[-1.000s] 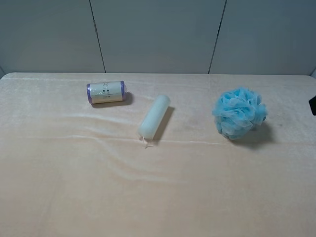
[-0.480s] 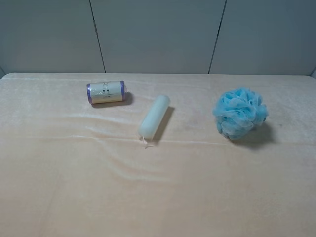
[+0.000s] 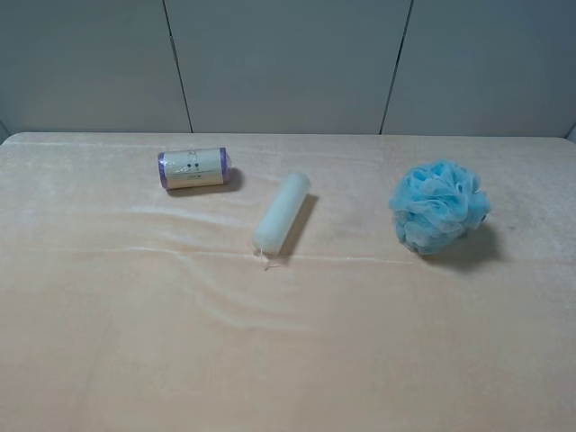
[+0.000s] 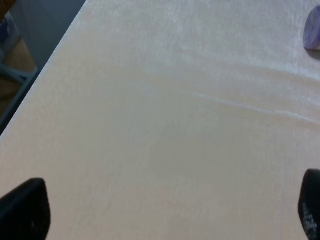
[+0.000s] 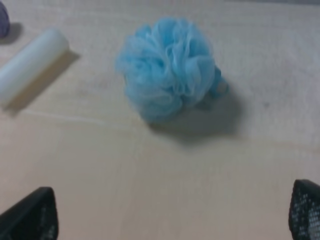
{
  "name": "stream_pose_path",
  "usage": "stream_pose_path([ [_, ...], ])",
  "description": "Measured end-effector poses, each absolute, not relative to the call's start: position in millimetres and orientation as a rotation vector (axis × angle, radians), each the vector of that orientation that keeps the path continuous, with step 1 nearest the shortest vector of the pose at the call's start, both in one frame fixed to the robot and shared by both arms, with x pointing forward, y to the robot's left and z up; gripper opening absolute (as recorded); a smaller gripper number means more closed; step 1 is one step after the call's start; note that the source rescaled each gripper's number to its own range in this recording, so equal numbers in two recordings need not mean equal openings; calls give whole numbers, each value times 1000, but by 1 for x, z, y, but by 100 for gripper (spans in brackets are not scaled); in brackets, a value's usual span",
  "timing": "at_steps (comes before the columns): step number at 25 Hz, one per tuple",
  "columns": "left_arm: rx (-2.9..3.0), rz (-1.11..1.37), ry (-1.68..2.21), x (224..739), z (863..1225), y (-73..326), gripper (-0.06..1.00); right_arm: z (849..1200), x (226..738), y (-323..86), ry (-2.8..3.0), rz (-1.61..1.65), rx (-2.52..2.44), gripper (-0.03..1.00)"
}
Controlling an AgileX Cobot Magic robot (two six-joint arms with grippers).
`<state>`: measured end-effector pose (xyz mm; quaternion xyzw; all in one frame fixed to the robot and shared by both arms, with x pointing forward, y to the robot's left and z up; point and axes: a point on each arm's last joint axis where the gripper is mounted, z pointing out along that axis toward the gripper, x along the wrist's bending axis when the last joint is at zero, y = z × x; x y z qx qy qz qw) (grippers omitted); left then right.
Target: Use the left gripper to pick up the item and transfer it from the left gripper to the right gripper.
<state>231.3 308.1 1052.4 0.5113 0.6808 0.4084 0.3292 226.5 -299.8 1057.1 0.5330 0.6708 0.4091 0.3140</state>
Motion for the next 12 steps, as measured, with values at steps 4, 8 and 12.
stream_pose_path([
  [4, 1338, 1069, 1781, 231, 1052, 308, 100, 1057, 229, -300, 1749, 1090, 1390, 100],
  [8, 1338, 1069, 1781, 231, 1052, 308, 100, 1053, 234, -299, 1737, 1101, 1382, 100],
  [12, 1338, 1069, 1781, 231, 1052, 308, 100, 1052, 235, -298, 1737, 1103, 1382, 100],
])
